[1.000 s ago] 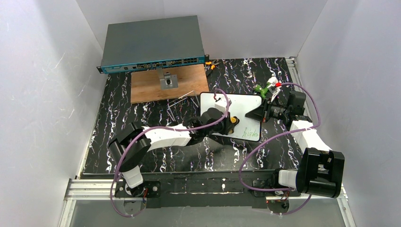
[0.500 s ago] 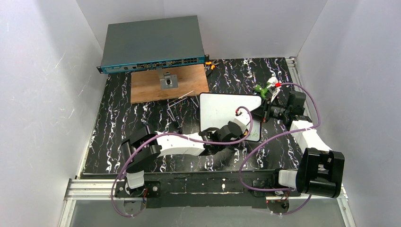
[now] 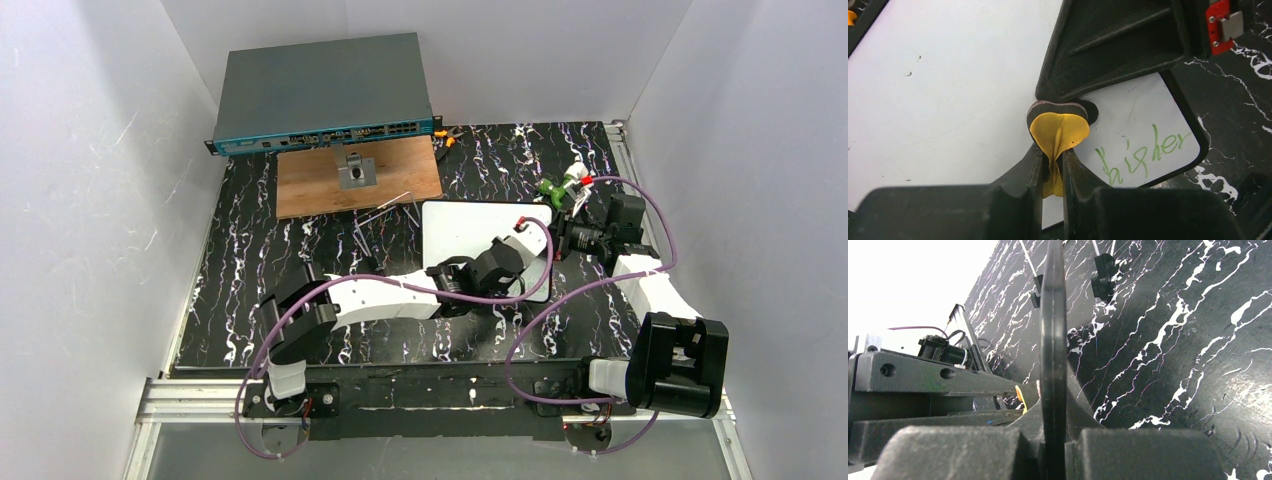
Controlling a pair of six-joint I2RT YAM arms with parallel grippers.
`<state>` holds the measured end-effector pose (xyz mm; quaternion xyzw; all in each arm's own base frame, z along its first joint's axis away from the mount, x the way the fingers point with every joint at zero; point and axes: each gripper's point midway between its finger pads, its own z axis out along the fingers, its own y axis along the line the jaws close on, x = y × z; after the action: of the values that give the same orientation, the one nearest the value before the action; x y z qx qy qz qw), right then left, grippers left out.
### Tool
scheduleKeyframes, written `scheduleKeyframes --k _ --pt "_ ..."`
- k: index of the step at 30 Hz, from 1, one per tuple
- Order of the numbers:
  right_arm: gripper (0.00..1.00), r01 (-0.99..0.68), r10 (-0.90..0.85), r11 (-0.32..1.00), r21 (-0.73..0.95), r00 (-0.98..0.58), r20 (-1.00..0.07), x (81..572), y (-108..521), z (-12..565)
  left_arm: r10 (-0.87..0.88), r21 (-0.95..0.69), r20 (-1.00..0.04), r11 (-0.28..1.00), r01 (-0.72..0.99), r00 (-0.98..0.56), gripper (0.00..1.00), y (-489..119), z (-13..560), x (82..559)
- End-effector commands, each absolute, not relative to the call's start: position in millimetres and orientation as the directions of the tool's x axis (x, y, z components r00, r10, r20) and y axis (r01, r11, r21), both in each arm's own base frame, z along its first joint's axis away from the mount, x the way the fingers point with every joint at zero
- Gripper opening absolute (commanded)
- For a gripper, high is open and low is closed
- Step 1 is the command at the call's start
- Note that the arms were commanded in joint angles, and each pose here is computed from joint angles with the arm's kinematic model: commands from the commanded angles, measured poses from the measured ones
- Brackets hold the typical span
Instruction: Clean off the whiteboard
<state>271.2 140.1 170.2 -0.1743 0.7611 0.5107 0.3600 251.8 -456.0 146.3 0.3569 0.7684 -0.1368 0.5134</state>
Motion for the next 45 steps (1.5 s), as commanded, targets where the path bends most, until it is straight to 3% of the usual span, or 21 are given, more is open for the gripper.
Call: scheduleKeyframes --k 1,15,21,27,34,45 --pt "0.01 -0.674 0.087 0.356 0.648 -0.666 -0.741 261 147 187 0.542 0.263 -0.824 0.628 0.733 -0.168 0.00 -454 123 244" --pt "0.01 -0.674 0.087 0.357 0.647 -0.666 -0.741 261 148 187 0.687 0.355 -0.727 0.373 0.858 0.003 0.00 -467 89 179" --pt "0.01 -0.674 0.088 0.357 0.647 -0.665 -0.741 261 147 188 0.645 0.346 -0.764 0.429 0.835 -0.015 0.00 -470 106 192" --pt "0.01 -0.675 0.087 0.356 0.646 -0.664 -0.743 261 148 188 0.468 0.124 -0.856 0.599 0.791 -0.220 0.00 -461 138 230" --pt "0.01 -0.677 0.087 0.356 0.644 -0.663 -0.744 261 147 189 0.257 -0.104 -0.874 0.732 0.674 -0.413 0.00 -446 149 248" --pt "0.01 -0.677 0.087 0.358 0.643 -0.661 -0.745 260 147 189 0.239 -0.245 -0.849 0.611 0.753 -0.470 0.00 -475 131 207"
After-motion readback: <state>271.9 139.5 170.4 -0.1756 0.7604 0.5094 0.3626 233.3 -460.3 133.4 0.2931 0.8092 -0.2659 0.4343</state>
